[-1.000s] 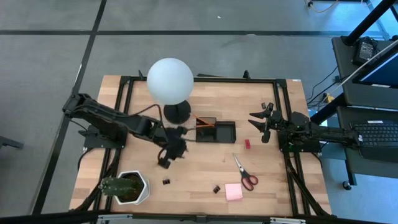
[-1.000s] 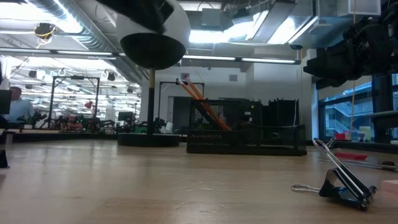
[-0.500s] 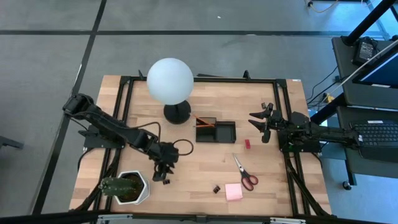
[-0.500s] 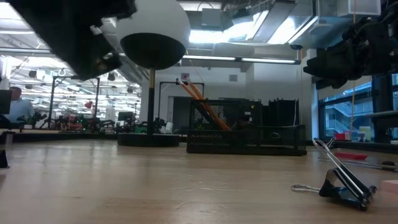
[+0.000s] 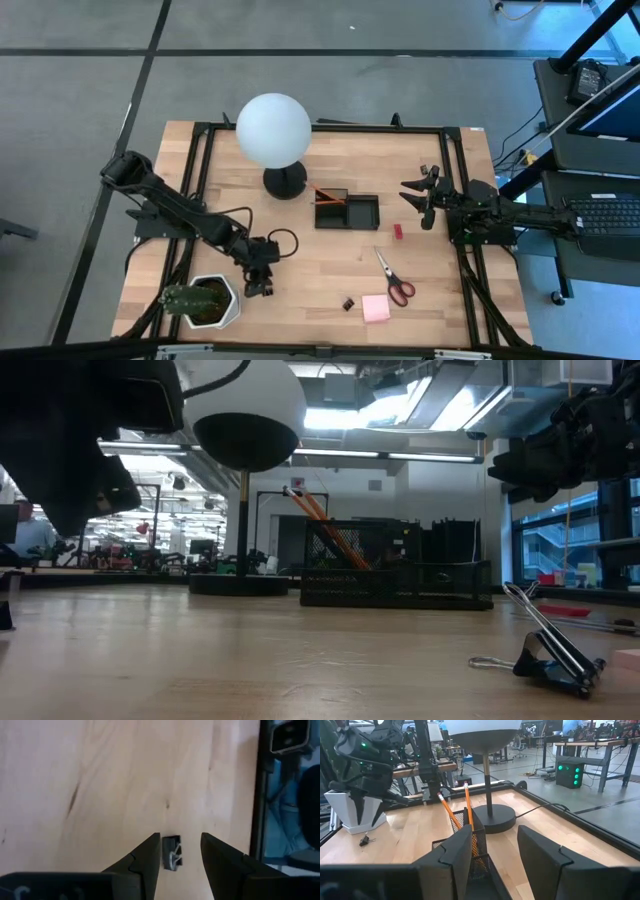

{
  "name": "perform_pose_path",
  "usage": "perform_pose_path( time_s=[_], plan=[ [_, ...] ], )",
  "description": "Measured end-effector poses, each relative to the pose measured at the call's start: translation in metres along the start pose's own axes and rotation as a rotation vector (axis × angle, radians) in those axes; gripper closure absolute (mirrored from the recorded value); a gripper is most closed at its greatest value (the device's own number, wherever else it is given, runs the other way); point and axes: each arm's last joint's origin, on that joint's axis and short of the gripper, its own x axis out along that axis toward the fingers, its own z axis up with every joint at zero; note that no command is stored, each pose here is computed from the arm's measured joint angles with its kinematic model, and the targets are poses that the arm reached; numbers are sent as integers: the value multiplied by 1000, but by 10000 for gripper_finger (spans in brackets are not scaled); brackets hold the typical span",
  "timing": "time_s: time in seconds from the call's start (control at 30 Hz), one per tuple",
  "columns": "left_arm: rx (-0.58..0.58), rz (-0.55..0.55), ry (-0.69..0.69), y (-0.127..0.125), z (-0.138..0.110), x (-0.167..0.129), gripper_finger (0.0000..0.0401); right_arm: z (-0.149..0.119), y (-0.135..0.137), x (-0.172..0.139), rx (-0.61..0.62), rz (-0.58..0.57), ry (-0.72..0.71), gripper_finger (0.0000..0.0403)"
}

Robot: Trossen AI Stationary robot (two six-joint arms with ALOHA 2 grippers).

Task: Pick and place office supplies into organizer
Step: Put the bottom left black binder clip into the black desk organizer

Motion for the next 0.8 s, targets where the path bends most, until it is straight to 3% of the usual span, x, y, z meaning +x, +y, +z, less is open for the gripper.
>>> perform_pose_path(
  time_s=[0.33, 0.57, 0.8],
  plan=[
    [-55, 38, 103, 9, -6, 23, 254, 0, 0, 0, -1, 0, 0, 241],
    [-58, -17, 182, 8, -10, 30, 249, 0, 0, 0, -1, 0, 0, 241],
    [-33, 1, 168, 6, -13, 31, 267, 0, 0, 0, -3, -1, 0, 241]
  ],
)
